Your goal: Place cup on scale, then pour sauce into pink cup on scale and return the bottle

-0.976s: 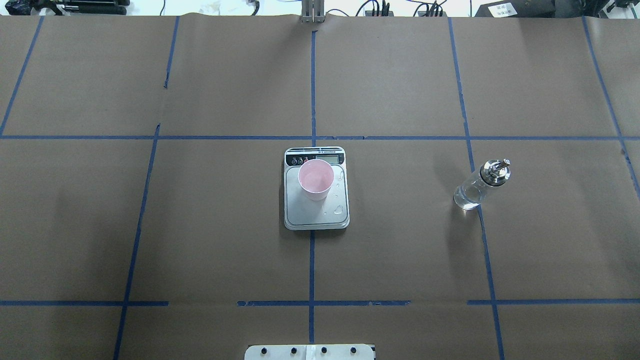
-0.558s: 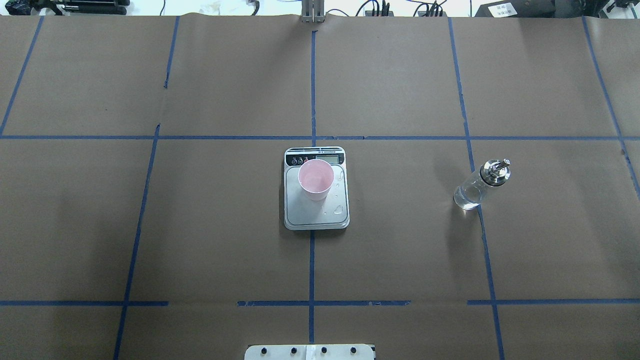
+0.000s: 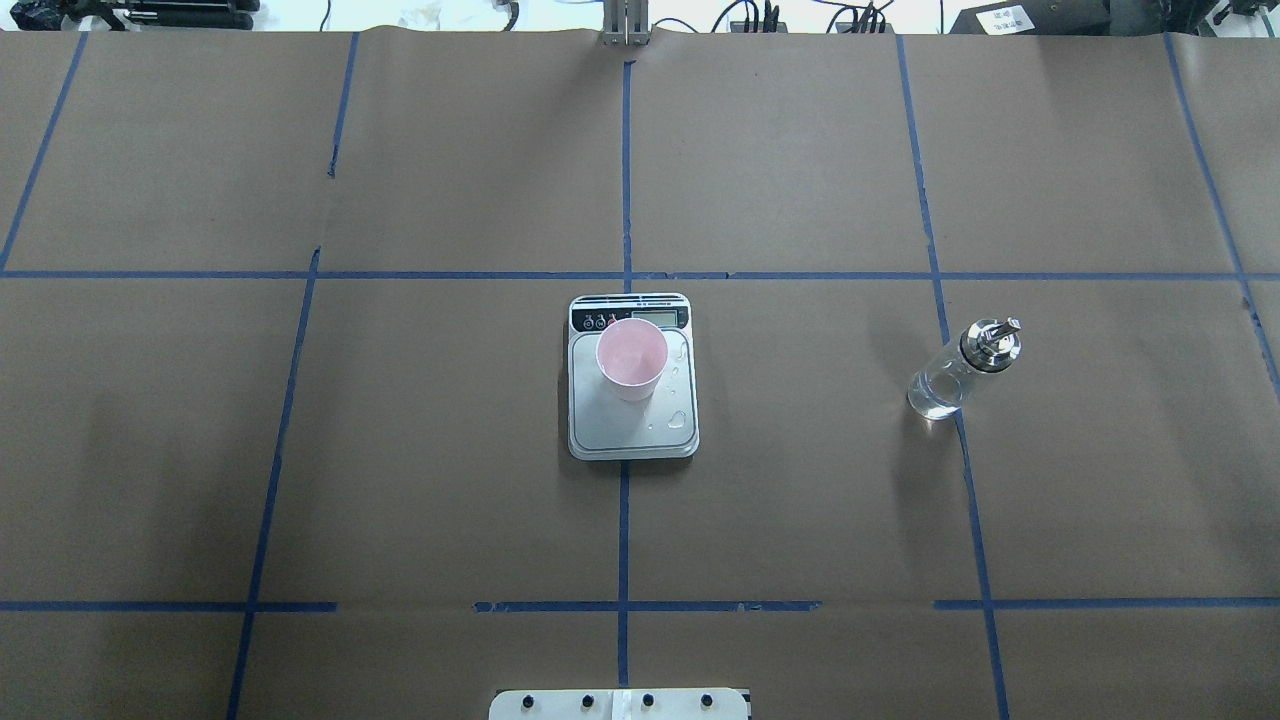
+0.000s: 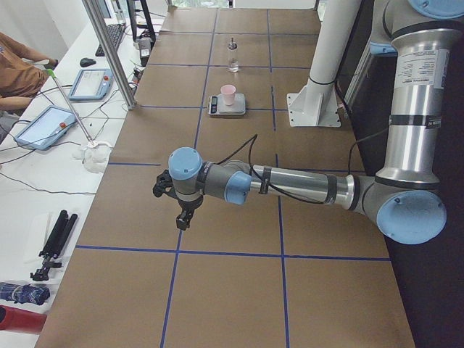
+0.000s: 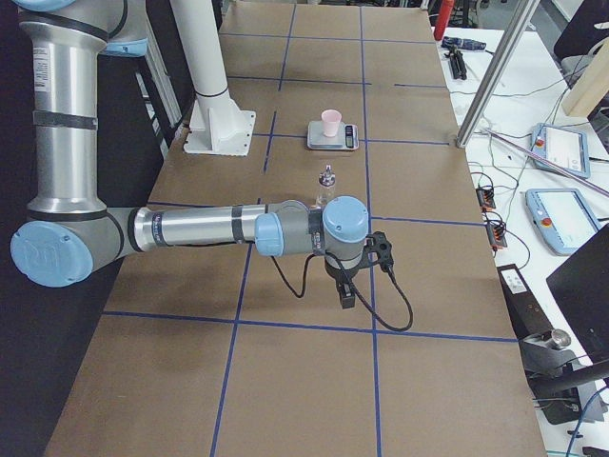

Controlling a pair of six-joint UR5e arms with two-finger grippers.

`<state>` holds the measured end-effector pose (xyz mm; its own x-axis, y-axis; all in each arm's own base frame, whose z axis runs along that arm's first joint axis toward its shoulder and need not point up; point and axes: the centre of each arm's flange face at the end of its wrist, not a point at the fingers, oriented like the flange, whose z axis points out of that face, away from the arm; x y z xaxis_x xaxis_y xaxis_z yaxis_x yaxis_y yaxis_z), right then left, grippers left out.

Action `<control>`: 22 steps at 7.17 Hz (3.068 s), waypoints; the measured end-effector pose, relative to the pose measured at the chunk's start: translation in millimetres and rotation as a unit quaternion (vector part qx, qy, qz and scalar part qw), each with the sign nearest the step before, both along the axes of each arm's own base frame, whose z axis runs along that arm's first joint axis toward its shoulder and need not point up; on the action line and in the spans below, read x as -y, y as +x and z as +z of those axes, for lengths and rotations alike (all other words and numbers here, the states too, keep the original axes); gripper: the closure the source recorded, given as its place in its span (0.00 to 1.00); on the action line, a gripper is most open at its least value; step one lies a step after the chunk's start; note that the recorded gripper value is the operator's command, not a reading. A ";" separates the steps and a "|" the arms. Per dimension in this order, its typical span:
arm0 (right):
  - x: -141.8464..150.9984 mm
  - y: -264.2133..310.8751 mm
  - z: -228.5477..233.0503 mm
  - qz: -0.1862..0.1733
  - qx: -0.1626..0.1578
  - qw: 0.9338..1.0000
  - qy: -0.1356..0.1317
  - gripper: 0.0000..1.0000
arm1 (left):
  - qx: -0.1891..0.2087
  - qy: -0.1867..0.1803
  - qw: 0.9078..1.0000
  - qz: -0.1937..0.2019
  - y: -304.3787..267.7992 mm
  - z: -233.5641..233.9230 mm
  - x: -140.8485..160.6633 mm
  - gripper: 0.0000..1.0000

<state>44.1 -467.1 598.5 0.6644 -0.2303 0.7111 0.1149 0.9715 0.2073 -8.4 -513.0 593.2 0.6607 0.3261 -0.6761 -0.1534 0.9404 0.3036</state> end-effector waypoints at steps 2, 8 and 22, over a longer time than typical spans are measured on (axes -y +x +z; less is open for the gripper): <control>1.4 -14.1 1.1 -0.013 -0.019 1.000 -0.001 0.00 | 0.035 -0.042 0.998 -0.007 -5.1 10.4 0.2 0.00; 2.7 -25.7 2.3 -0.021 -0.031 0.999 -0.008 0.00 | -0.026 -0.103 0.994 0.002 1.2 9.2 0.9 0.00; 13.3 -25.9 35.0 -0.022 -0.058 0.997 -0.044 0.00 | -0.020 -0.094 0.995 -0.039 -39.0 53.7 6.9 0.00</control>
<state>18.2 -480.4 633.5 0.7344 -0.2014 0.6482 0.1758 0.9788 0.1050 -47.4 -520.0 646.8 0.6510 0.1400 -0.7460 -0.0687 0.9897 0.1257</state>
